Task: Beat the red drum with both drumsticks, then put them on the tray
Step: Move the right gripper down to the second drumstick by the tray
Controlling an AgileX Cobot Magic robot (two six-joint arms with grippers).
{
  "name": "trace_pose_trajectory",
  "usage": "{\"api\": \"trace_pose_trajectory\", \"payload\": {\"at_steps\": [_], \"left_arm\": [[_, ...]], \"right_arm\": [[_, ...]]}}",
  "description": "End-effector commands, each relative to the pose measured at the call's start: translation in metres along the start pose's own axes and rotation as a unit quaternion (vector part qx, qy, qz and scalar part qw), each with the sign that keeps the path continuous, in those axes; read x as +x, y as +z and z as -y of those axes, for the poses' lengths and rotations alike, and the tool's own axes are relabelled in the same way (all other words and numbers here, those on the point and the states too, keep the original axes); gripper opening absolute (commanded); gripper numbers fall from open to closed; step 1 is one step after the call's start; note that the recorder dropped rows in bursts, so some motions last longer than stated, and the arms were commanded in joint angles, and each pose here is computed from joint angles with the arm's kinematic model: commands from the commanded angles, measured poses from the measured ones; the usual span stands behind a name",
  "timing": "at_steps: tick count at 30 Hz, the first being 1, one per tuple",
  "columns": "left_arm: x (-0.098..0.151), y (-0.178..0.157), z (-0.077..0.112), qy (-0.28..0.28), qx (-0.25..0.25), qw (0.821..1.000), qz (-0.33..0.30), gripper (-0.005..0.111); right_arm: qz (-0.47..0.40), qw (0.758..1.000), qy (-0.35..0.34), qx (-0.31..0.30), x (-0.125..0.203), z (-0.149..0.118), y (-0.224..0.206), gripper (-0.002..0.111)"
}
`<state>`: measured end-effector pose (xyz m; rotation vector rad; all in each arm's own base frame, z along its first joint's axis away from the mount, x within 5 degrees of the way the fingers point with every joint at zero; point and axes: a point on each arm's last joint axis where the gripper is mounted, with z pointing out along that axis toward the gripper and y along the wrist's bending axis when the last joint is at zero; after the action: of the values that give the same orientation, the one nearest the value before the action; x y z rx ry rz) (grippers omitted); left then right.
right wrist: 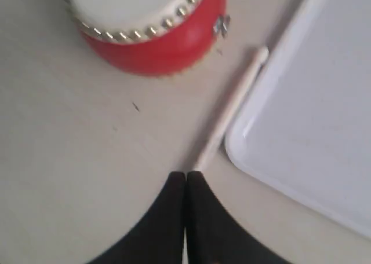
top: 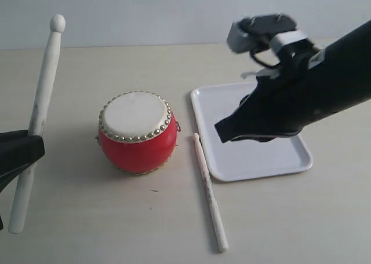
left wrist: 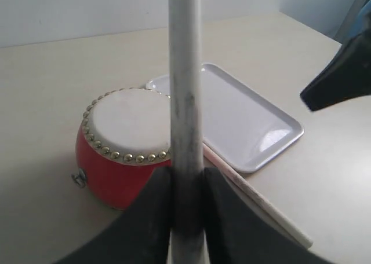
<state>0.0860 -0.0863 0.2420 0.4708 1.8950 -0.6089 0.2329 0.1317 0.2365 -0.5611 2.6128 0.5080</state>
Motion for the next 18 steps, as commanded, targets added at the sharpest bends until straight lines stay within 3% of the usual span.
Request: {"api": "trace_pose_trajectory", "payload": {"at_steps": [1, 6, 12, 18], "left_arm": [[-0.001, -0.001, 0.000, 0.000, 0.000, 1.000, 0.004, 0.000], [-0.001, -0.001, 0.000, 0.000, 0.000, 1.000, 0.004, 0.000], [-0.001, -0.001, 0.000, -0.002, 0.001, 1.000, 0.004, 0.000], [-0.001, -0.001, 0.000, -0.015, 0.001, 1.000, 0.004, 0.000]], "right_arm": [[-0.101, 0.994, 0.022, 0.030, 0.007, 0.015, 0.038, 0.000], [-0.150, 0.988, 0.021, 0.026, 0.015, 0.022, 0.067, 0.007], [-0.150, 0.988, 0.027, -0.014, 0.016, 0.017, 0.078, 0.031], [-0.129, 0.991, 0.029, -0.030, 0.013, 0.006, 0.082, 0.032]]}}
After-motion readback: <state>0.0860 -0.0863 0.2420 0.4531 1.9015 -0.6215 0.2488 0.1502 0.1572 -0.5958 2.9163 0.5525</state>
